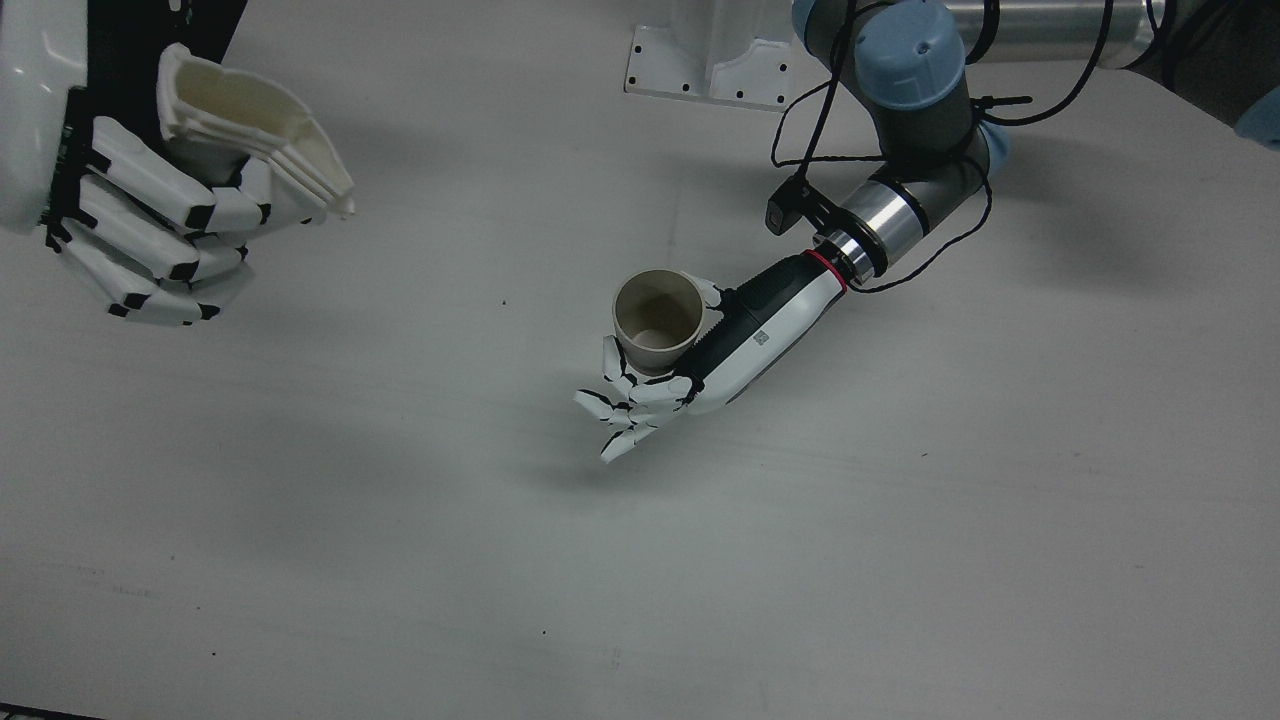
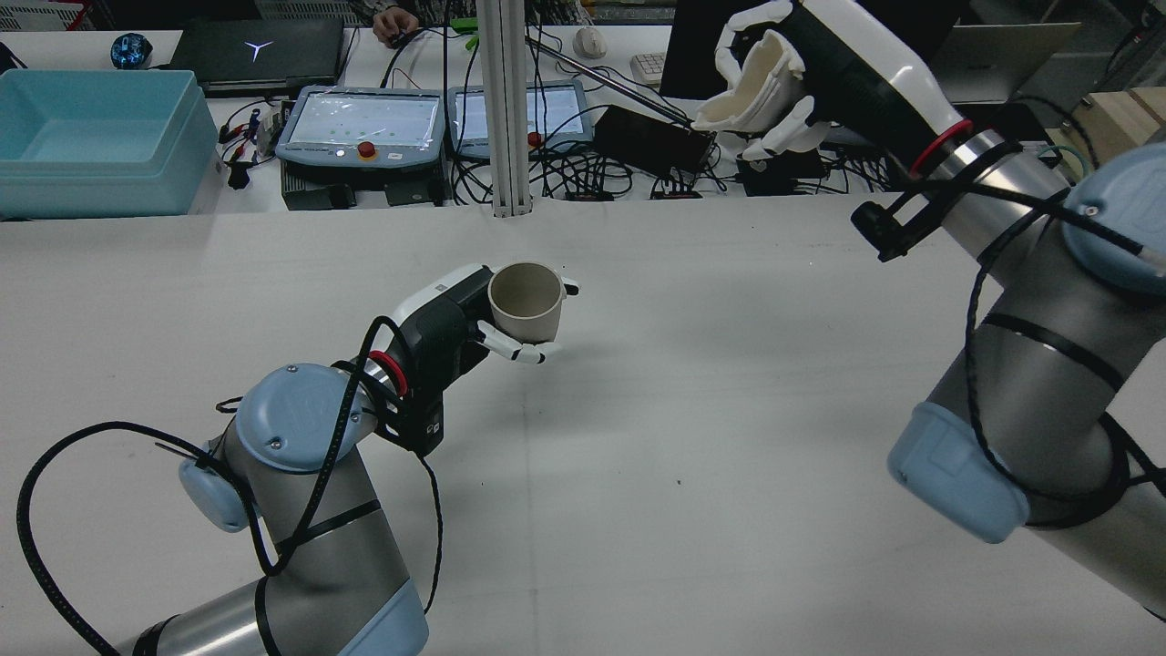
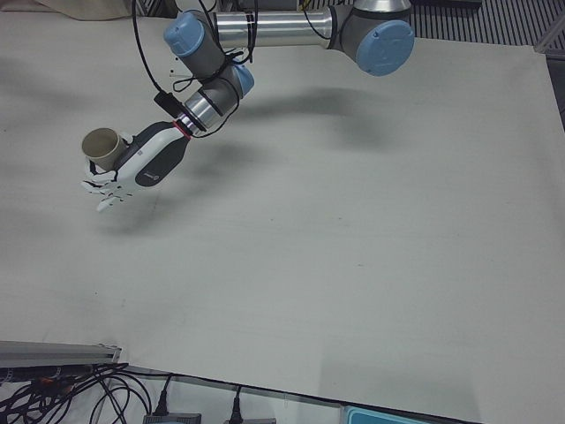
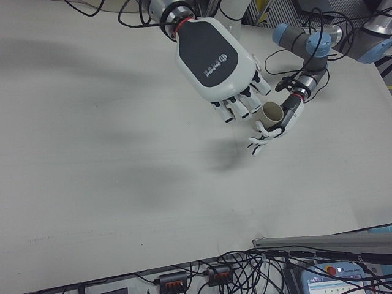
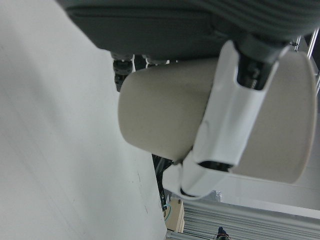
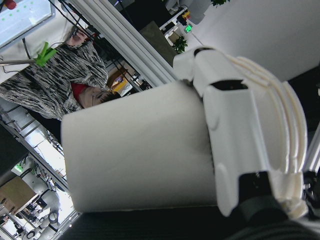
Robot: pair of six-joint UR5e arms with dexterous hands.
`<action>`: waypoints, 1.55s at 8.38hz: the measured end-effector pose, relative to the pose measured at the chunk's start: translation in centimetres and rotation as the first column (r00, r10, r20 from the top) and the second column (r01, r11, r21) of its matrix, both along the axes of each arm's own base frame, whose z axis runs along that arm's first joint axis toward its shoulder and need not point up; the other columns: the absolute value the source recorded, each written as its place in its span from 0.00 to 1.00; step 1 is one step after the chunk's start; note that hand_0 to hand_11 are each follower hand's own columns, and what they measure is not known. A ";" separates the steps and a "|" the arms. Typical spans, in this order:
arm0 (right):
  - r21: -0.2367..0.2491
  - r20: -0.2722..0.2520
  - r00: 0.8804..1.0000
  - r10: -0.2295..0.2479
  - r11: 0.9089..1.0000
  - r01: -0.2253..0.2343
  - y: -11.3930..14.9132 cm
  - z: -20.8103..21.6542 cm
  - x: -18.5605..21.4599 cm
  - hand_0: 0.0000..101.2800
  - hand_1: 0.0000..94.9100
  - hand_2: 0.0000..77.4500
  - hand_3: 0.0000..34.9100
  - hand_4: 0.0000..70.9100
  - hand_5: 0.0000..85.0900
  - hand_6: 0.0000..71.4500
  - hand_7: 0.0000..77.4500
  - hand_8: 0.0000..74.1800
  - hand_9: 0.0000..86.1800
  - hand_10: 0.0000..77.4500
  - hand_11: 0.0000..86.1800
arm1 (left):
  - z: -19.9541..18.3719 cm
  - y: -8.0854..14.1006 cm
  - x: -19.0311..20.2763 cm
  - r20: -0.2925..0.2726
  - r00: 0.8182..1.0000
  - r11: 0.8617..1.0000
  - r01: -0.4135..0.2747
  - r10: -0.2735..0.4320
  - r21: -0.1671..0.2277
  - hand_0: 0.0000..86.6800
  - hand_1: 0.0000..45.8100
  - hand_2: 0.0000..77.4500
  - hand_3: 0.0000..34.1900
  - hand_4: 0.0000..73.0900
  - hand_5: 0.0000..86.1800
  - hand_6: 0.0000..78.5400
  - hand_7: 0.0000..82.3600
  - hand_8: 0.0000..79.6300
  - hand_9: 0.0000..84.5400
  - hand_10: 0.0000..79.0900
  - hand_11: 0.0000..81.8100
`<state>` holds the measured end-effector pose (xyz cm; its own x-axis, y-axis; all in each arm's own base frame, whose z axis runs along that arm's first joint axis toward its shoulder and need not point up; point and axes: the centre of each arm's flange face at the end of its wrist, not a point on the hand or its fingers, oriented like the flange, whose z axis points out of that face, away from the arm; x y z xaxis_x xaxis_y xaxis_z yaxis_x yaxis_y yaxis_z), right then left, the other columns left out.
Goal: Pour water
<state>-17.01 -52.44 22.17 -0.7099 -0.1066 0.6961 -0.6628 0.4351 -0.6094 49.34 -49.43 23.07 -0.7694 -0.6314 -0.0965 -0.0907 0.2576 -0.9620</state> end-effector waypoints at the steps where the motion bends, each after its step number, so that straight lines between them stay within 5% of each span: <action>1: -0.002 -0.041 0.999 -0.008 1.000 0.007 -0.2 -0.5 -3.5 0.79 0.25 0.48 0.32 0.62 0.79 0.84 0.92 0.50 0.61 0.46 0.66 | -2.0 -0.1 0.3 -0.007 1.000 1.000 -0.001 0.001 0.007 0.92 0.69 0.44 0.26 0.53 0.59 0.27 0.38 0.10 0.07 0.10 0.19; 5: 0.012 -0.103 0.993 -0.052 0.998 0.054 -1.1 -4.4 -12.2 0.79 0.25 0.49 0.32 0.61 0.81 0.77 0.90 0.50 0.58 0.44 0.62 | -6.7 -0.3 1.8 -0.018 1.000 1.000 -0.010 0.010 0.017 0.92 0.68 0.44 0.26 0.53 0.59 0.28 0.39 0.10 0.07 0.10 0.19; 7: 0.028 -0.078 0.996 -0.041 0.999 0.043 0.5 -4.5 -10.2 0.79 0.25 0.49 0.32 0.61 0.81 0.77 0.90 0.50 0.58 0.44 0.62 | -6.7 -0.3 2.5 -0.011 1.000 1.000 -0.015 0.015 0.011 0.92 0.68 0.44 0.26 0.53 0.59 0.27 0.38 0.10 0.08 0.10 0.19; 8: 0.013 -0.040 0.999 -0.017 1.000 0.017 1.3 -2.6 -6.6 0.79 0.25 0.49 0.32 0.54 0.83 0.72 0.90 0.46 0.58 0.44 0.61 | -6.4 -0.8 1.5 -0.016 1.000 1.000 -0.009 0.009 0.011 0.92 0.68 0.44 0.26 0.52 0.59 0.28 0.37 0.10 0.08 0.10 0.16; 10: -0.101 0.111 0.993 0.033 0.995 -0.022 1.9 4.1 4.0 0.79 0.25 0.51 0.32 0.47 0.82 0.73 0.90 0.49 0.58 0.49 0.68 | -2.7 -2.5 -3.7 -0.011 1.000 1.000 0.003 -0.003 0.022 0.92 0.68 0.44 0.27 0.53 0.59 0.22 0.34 0.10 0.06 0.10 0.17; 11: -0.153 0.166 0.983 0.077 0.987 -0.051 1.8 7.0 10.2 0.79 0.25 0.51 0.32 0.47 0.82 0.73 0.90 0.49 0.58 0.49 0.68 | -0.1 -3.8 -7.9 -0.004 1.000 0.999 0.016 -0.016 0.034 0.92 0.68 0.44 0.27 0.53 0.59 0.22 0.34 0.10 0.06 0.10 0.17; 12: -0.185 0.203 0.971 0.124 0.979 -0.087 1.9 9.1 16.0 0.79 0.25 0.51 0.35 0.31 0.83 0.67 0.85 0.49 0.55 0.51 0.70 | 2.6 -5.4 -12.9 0.006 0.999 0.998 0.033 -0.033 0.048 0.92 0.68 0.44 0.26 0.53 0.59 0.23 0.34 0.08 0.06 0.10 0.17; 13: -0.204 0.250 0.956 0.155 0.973 -0.105 1.7 11.7 20.0 0.79 0.25 0.51 0.35 0.31 0.83 0.67 0.85 0.49 0.55 0.51 0.70 | 5.6 -7.3 -18.5 0.020 0.998 0.997 0.053 -0.055 0.064 0.92 0.68 0.44 0.26 0.53 0.59 0.23 0.34 0.08 0.06 0.10 0.17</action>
<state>2.96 -50.74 33.88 -0.8591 -0.0962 0.5028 -0.5110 0.2176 -0.8315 30.83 -56.68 28.72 -0.7995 -0.5811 -0.1520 -0.0541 0.3217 -0.9453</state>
